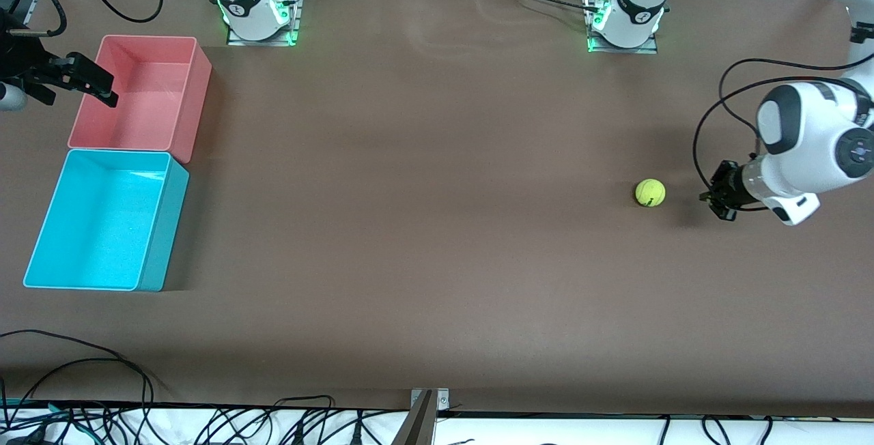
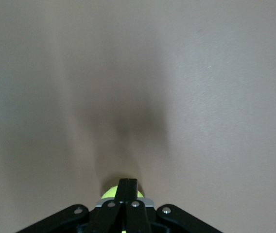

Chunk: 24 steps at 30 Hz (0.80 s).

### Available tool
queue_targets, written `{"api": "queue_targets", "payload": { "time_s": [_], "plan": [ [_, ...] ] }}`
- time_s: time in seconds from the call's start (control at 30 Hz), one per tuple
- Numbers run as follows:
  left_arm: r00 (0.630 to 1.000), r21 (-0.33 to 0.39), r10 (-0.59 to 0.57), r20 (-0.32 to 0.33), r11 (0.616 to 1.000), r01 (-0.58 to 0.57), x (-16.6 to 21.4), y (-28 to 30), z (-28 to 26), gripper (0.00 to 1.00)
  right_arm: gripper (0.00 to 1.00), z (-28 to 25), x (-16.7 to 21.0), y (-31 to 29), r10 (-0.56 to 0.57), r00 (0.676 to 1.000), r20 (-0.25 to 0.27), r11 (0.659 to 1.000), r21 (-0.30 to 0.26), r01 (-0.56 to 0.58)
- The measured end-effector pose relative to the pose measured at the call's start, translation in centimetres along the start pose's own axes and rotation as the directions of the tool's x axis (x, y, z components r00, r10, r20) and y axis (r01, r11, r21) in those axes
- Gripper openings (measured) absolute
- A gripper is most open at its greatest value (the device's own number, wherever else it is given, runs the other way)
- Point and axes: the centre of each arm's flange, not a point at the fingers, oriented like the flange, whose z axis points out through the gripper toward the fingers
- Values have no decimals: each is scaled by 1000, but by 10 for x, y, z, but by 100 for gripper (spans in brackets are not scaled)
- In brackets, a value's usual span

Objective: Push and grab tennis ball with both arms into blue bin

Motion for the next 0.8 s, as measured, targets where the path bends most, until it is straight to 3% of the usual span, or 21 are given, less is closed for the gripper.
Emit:
{"api": "queue_targets", "payload": {
  "time_s": [0.27,0.8],
  "plan": [
    [998,-31,-70,-5,997,70,-7,-22,43,1,100,0,0,0,0,1000,0,1000,0,0],
    [996,-47,-91,1,995,91,-9,-37,84,1,100,0,0,0,0,1000,0,1000,0,0]
  ]
}}
